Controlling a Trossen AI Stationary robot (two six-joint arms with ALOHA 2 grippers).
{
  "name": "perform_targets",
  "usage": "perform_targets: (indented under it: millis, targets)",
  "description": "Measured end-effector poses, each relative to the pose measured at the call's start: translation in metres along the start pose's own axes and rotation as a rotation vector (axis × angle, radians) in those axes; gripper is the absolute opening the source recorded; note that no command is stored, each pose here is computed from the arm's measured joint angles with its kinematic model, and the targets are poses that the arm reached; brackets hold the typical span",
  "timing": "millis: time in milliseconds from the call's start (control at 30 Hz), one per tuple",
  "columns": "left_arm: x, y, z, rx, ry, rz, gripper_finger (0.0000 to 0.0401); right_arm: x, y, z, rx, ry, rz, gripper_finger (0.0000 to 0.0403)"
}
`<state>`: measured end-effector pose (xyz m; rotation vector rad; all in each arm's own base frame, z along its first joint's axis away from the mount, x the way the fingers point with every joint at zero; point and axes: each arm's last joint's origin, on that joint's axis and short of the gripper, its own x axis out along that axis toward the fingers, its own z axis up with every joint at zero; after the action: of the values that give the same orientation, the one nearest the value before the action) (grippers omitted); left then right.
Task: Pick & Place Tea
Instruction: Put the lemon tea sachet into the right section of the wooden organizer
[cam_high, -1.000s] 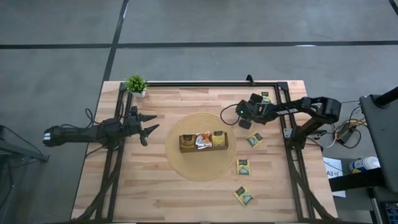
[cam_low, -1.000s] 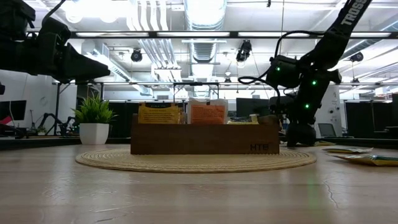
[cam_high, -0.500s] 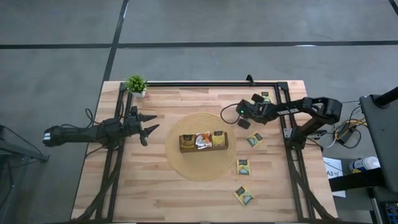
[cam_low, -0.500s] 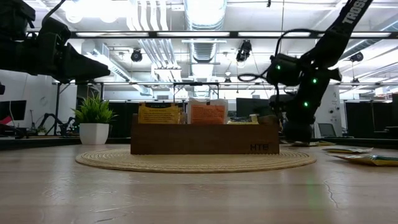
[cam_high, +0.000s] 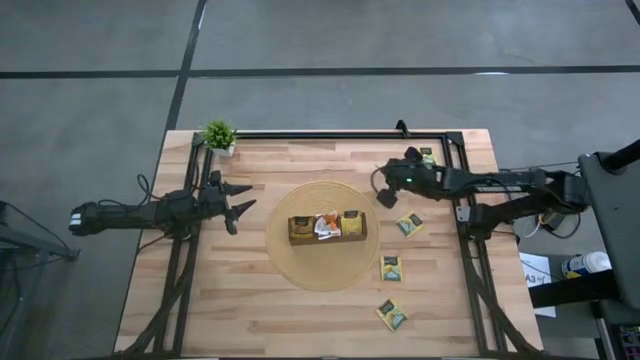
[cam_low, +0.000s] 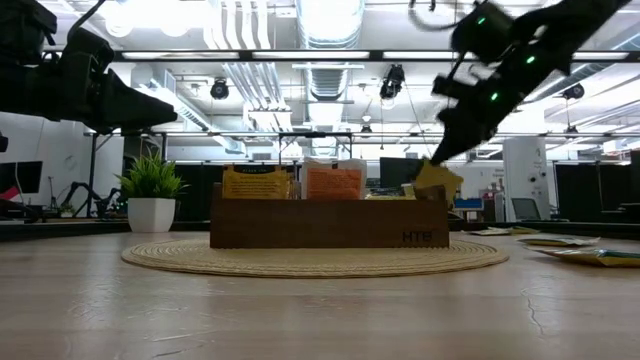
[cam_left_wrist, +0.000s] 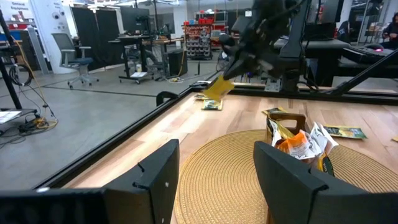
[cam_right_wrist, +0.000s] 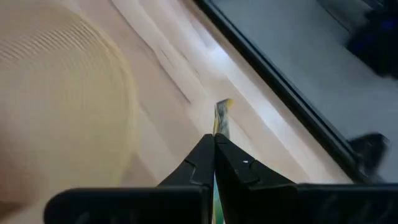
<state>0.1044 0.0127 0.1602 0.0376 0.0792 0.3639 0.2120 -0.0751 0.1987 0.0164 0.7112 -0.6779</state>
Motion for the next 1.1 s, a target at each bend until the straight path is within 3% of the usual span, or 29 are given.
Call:
perform_targets:
  millis: [300, 667, 1100]
  targets:
    - [0.0, 0.0, 0.0, 0.0, -0.001, 0.0, 0.0202, -0.037, -0.003, -0.021, 0.14, -0.41, 0.391, 0.0008]
    - [0.0, 0.0, 0.0, 0.0, 0.0, 0.0, 0.0202, -0.036, 0.001, -0.074, 0.24, -0.697, 0.664, 0.0008]
    - [0.0, 0.0, 0.0, 0.0, 0.0, -0.001, 0.0202, -0.023, 0.023, -0.065, 0.181, -0.633, 0.768, 0.0008]
